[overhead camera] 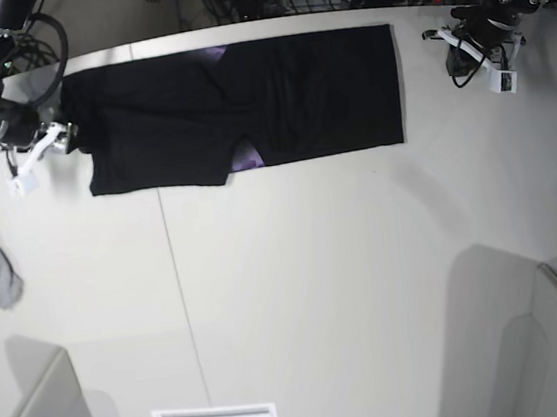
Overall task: Fold the T-shirt properly
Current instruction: 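Release the strip and move the left gripper to its end, then fold the strip end toward the right gripper with the left gripper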
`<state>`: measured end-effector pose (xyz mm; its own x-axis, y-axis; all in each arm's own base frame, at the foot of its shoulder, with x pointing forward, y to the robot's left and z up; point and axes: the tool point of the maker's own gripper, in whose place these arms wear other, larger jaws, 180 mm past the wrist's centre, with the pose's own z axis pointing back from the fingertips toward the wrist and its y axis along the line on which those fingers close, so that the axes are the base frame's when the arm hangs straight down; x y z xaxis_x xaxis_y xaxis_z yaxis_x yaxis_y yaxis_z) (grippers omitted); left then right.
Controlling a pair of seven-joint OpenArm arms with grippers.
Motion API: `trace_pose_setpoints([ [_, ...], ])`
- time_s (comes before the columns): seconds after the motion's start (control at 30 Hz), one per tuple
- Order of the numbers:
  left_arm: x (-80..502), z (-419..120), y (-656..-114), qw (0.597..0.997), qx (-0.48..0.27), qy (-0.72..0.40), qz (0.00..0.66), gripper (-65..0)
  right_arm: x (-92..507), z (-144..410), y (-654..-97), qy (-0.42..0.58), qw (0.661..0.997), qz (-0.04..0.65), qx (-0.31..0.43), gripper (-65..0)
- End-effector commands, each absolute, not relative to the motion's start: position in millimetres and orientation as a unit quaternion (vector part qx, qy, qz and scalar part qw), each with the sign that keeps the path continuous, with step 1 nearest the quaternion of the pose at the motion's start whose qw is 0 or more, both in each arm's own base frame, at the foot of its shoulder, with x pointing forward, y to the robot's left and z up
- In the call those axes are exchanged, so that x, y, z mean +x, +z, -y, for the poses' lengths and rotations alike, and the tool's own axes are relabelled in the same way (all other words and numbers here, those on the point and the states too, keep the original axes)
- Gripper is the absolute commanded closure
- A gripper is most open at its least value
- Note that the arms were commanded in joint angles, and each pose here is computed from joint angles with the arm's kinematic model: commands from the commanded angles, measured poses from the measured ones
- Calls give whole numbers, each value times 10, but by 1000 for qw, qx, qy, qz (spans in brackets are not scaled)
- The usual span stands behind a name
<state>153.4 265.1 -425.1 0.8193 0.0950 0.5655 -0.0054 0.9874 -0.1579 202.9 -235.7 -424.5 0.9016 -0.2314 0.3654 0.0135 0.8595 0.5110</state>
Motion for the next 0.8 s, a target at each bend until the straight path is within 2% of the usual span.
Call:
trace_pose_setpoints([
  [0.0,1538,-2713,-4235,952,-64,25,299,0,2082,2424,-4197,-55,939,225,254,-437],
  [0.13,1547,-2699,-4300,955,-46,29,292,0,1985,2463,-4297,-40,950,204,234,-435],
  [0.33,1549,-2361,-4452,961,-63,-7,270,0,1775,2088,-4344,73,956,171,226,-432],
  [0.6,1797,-2134,-4423,953,-85,-8,292,0,1766,2078,-4453,41,955,165,241,-425],
  [0.67,1875,-2136,-4393,950,-84,-7,300,0,1751,2064,-4495,35,955,158,249,-360],
  [0.77,2016,-2126,-4333,945,-85,-9,315,0,1782,2028,-4500,36,954,158,254,-197],
])
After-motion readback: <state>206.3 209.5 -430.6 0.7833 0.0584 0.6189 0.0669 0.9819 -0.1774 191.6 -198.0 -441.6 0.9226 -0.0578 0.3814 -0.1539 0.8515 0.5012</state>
